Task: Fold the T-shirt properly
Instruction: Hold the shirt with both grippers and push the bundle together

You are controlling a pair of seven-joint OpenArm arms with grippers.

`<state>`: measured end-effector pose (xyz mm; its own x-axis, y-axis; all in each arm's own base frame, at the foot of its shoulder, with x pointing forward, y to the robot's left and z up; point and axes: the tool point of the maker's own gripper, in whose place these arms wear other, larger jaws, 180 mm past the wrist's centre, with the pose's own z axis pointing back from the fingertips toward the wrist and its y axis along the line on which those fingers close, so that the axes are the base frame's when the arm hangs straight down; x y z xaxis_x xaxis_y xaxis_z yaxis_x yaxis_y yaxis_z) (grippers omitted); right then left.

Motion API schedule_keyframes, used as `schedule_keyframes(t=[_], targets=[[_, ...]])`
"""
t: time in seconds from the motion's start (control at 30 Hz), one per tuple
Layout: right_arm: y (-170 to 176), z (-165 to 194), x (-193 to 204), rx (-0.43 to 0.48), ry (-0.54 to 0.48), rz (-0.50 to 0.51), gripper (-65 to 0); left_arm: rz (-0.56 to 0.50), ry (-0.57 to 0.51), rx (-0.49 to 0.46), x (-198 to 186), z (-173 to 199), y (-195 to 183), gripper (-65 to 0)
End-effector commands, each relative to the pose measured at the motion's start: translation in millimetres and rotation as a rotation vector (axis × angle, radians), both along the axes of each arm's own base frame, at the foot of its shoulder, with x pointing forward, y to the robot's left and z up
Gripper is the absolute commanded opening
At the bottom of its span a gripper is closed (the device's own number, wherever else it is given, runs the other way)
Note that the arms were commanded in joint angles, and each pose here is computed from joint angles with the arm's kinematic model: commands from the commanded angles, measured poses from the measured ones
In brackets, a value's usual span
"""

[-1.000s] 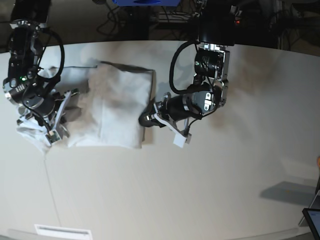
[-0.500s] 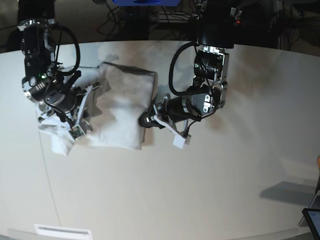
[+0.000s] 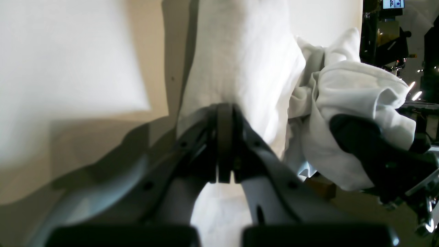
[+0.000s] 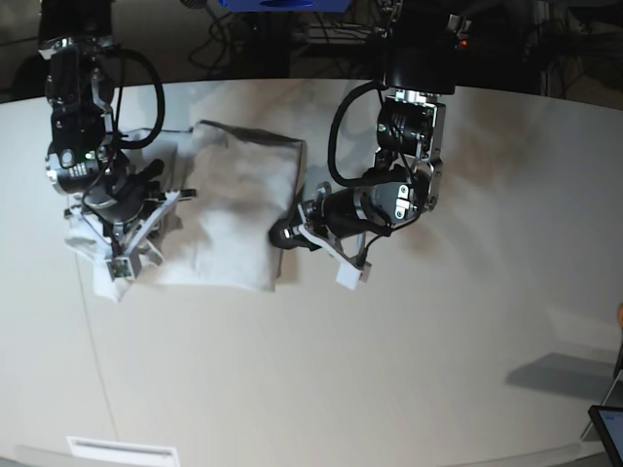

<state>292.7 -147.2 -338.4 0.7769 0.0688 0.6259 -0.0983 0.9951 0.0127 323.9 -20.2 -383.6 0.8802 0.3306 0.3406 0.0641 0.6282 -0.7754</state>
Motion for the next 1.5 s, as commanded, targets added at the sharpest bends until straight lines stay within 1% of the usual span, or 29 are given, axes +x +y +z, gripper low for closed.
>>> schedule_keyframes(t=[0.0, 0.1, 0.2, 0.33, 0.43, 0.53, 0.63, 0.77, 0.8, 0.97, 1.13, 1.17, 1.3, 1.4, 1.47], targets=[[-11.7, 15.2, 10.9, -0.020, -0.062, -0.042, -64.9, -0.005, -0.043, -0.029, 8.2, 15.0, -5.2, -65.0], [-19.0, 19.6, 15.0, -0.002, -0.093, -0.117, -64.9, -0.008, -0.044, -0.029, 8.3, 15.4, -6.1, -65.0], [-33.3, 21.0, 14.9, -0.008, -0.096, -0.195, -65.0, -0.010, -0.043, -0.026, 7.9, 14.5, -5.8, -65.0], [-45.5, 24.1, 11.9, 0.019, -0.101, -0.324, -65.0, -0.010, -0.044, -0.026, 8.5, 15.0, -5.8, -65.0], [-38.1, 16.5, 5.7, 0.025, -0.074, -0.357, -65.0, -0.010, -0.041, -0.025, 8.2, 14.1, -5.8, -65.0], [-25.4, 9.7, 0.3, 0.041, -0.051, -0.385, -65.0, -0.009, -0.011, -0.023, 5.4, 4.6, -5.6, -65.0], [-10.4, 8.4, 1.1, 0.025, -0.045, -0.315, -65.0, -0.011, 0.005, -0.021, 7.1, 0.1, -5.8, -65.0], [-3.4, 12.7, 6.2, 0.019, -0.060, -0.280, -65.0, -0.010, 0.003, -0.018, 8.2, 0.2, -4.5, -65.0], [-3.0, 14.1, 6.8, 0.021, -0.064, -0.279, -65.0, -0.011, 0.002, -0.016, 8.7, 0.6, -4.4, -65.0], [-10.5, 34.5, 25.1, 0.005, -0.133, -0.276, -65.0, -0.025, -0.005, 0.092, 7.2, -12.3, 4.0, -65.0], [-10.3, 51.0, 39.7, 0.010, -0.179, -0.272, -65.0, -0.029, 0.003, 0.100, 4.1, -15.8, 0.7, -65.0], [-14.5, 53.4, 41.3, -0.002, -0.181, -0.272, -65.0, -0.029, 0.000, 0.100, 4.5, -14.9, 0.7, -65.0], [-13.5, 52.7, 40.1, 0.002, -0.129, -0.272, -65.0, -0.028, -0.008, 0.103, 8.0, -12.8, 2.0, -65.0], [-11.3, 50.2, 37.9, 0.011, -0.109, -0.271, -65.0, -0.027, -0.006, 0.103, 8.0, -13.2, 1.9, -65.0], [-0.1, 44.4, 33.4, 0.029, -0.077, -0.254, -65.0, -0.028, -0.016, 0.102, 11.8, -9.8, 0.8, -65.0]])
